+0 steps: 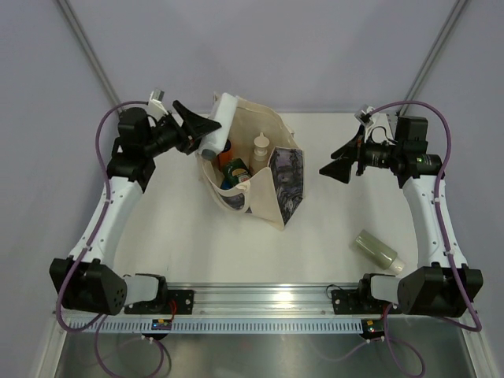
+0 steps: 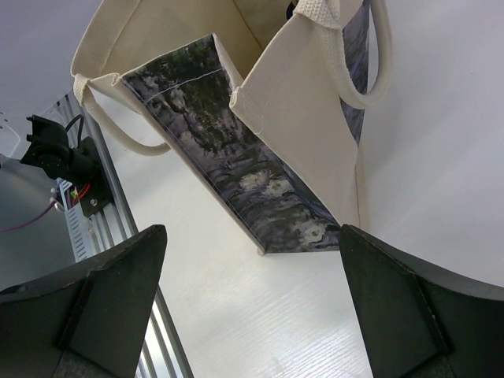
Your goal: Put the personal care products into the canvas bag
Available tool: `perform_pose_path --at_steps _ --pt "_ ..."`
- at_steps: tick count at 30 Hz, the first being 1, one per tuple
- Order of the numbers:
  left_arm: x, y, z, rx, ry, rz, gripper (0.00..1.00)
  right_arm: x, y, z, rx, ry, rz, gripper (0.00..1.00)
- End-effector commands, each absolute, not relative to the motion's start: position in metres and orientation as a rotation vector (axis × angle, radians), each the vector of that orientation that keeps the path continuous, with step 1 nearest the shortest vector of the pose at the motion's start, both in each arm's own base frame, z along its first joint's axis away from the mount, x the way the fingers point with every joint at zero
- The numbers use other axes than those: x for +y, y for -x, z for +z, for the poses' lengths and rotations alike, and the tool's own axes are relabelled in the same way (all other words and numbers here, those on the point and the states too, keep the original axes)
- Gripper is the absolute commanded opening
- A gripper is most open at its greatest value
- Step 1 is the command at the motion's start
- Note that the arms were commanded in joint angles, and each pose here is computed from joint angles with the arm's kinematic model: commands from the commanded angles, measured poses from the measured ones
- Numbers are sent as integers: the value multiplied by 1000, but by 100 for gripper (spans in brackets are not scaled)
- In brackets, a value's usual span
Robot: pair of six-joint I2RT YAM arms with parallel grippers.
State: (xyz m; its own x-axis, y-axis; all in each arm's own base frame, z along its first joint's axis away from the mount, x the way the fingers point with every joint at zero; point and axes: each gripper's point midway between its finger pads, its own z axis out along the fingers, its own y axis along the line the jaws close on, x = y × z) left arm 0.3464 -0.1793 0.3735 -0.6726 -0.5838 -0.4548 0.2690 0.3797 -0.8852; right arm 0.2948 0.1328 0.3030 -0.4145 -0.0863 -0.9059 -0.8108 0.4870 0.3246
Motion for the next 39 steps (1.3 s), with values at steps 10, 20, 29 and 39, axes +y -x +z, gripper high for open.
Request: perform_pose_path --at_steps 10,20,29,39 --pt "-201 -370 354 1999 153 -1068 21 122 -297 308 1797 758 901 100" --pt "-207 -365 363 2019 60 -977 77 103 -301 287 1899 816 744 99" --pt "-201 -366 374 2004 -19 -895 99 73 -290 237 2108 960 580 99" --pt "-162 -349 408 1879 -125 -637 99 26 -255 190 2379 1094 341 99"
